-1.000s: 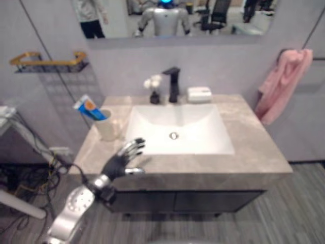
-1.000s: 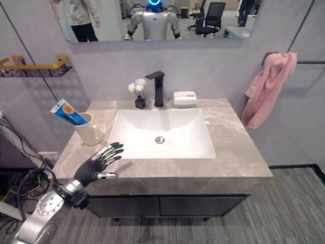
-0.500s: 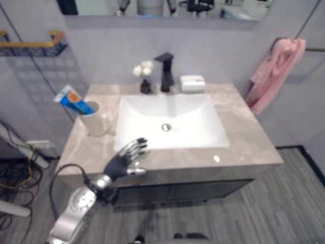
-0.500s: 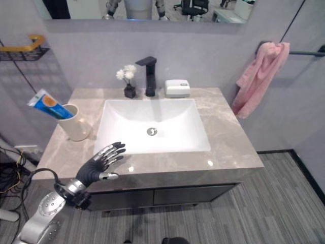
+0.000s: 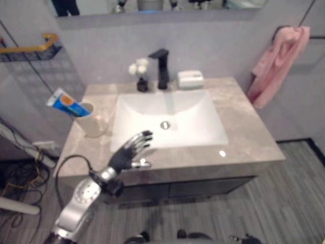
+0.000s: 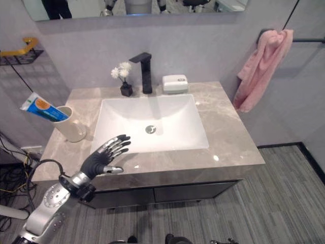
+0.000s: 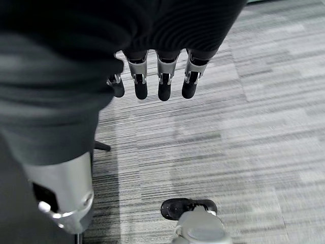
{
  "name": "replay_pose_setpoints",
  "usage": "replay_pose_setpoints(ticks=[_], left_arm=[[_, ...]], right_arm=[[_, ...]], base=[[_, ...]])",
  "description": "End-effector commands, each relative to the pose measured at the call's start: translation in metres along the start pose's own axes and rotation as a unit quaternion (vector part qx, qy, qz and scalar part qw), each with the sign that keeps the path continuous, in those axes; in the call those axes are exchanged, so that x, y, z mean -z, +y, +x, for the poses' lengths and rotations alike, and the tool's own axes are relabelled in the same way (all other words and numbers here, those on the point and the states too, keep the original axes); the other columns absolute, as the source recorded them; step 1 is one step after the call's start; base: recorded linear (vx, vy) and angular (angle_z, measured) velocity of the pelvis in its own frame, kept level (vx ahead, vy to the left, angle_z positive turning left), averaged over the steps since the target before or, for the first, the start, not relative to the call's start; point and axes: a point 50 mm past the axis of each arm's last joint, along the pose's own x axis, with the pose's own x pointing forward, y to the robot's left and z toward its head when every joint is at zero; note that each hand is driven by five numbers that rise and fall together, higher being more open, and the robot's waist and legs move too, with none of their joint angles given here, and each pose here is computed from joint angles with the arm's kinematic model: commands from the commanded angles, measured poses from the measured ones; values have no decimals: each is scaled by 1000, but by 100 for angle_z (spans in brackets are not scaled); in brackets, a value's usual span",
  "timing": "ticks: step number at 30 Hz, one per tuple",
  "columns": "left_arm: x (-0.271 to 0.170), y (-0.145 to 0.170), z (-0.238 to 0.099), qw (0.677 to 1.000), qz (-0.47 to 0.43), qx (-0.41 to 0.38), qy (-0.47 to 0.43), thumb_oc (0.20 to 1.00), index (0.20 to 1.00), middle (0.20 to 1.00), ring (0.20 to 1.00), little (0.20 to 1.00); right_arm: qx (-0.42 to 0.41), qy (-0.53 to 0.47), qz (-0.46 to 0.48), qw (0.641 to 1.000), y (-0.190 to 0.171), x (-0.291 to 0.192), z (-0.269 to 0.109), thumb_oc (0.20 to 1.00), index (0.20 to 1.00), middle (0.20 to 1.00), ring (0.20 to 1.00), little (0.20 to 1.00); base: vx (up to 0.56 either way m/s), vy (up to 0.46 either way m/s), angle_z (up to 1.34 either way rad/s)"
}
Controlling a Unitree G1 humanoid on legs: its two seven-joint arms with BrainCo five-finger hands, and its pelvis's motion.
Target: Put brush and paste in cup on sink, flatten towel.
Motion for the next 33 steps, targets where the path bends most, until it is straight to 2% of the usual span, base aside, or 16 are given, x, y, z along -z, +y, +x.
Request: replay_pose_setpoints(ticks=[1,5,9,13,21,27,33], left_arm=[[-24,-6,2,997,-19,-1,-76,1000,1000,1000,1000,1000],[-21,-14,4,991,-91,-5,-95,1000,1000,1000,1000,1000],[-28,-18,8,989,-99,18,-107,1000,1000,1000,1000,1000],[-17,-20,13,986,-129,17,-100,1000,1000,1000,1000,1000],[-9,-8,-5,989,-123,-24,-82,1000,1000,1000,1000,1000],[0,-3,-15,990,-122,-37,-55,1000,1000,1000,1000,1000],[4,11,-25,995,-85,-52,-17,1000,1000,1000,1000,1000]], right_arm=[[29,-8,-22,999,-16,-4,0,1000,1000,1000,1000,1000],[26,-7,-25,999,-14,-4,0,1000,1000,1000,1000,1000],[43,9,-26,999,-26,1,-1,1000,1000,1000,1000,1000],[53,22,-11,998,-34,8,-2,1000,1000,1000,1000,1000],[23,18,-25,999,-19,8,-1,1000,1000,1000,1000,1000],[27,27,-42,998,-24,12,-2,1000,1000,1000,1000,1000],[32,21,-57,998,-30,5,-1,1000,1000,1000,1000,1000]], base=[[7,15,-15],[18,36,-6],[38,166,-9],[61,214,42],[35,166,-7],[12,158,-16],[4,126,-16]])
